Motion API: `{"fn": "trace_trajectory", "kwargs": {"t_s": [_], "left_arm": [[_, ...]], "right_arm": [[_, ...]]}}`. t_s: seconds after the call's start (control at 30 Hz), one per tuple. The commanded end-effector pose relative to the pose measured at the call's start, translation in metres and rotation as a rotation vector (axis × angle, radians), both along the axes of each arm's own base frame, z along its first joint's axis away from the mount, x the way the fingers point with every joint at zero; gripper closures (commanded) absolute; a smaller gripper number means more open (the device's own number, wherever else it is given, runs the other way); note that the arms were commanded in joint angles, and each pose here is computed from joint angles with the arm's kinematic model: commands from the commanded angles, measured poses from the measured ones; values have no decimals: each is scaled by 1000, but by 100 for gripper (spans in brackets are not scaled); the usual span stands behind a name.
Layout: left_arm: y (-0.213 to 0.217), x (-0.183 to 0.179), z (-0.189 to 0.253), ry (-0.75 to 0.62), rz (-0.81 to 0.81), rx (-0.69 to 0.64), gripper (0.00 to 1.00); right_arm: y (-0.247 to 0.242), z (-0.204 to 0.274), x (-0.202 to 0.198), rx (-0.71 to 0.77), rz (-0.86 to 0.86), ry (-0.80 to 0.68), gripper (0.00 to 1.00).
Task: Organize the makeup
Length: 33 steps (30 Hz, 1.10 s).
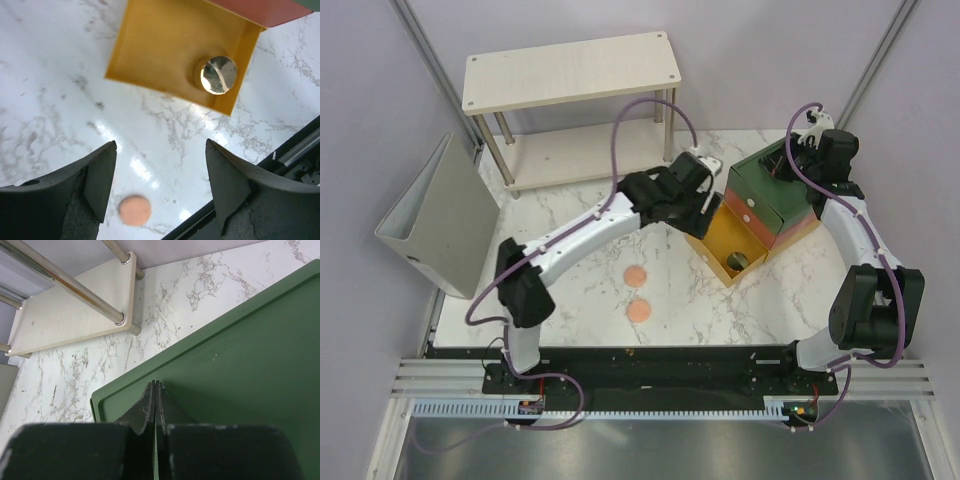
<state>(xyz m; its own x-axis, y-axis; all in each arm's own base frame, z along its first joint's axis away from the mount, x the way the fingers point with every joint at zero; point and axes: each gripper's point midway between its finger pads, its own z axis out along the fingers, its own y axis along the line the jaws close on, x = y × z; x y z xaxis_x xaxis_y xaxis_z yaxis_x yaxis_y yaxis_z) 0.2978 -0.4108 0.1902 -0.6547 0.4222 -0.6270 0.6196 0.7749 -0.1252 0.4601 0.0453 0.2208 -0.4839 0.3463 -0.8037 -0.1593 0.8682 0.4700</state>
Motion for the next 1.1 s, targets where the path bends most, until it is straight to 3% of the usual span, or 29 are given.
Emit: {"fn": "trace_trajectory", "kwargs": {"t_s": [0.0, 0.17, 0.3, 0.67, 1.07], "left_arm": [[80, 16, 31, -101, 133, 23, 22], [155, -8, -43, 76, 246, 121, 24], [172, -32, -83, 176, 269, 151, 24], [155, -41, -145, 321, 249, 162, 25], [141, -22, -166, 315, 229, 191, 29]], "right_arm": [[6, -152, -104, 3, 9, 648, 100], [7, -154, -104, 9, 10, 651, 100], [9, -154, -103, 13, 15, 651, 100], [10, -156, -104, 27, 19, 657, 100], [11, -155, -102, 28, 22, 654, 100]]}}
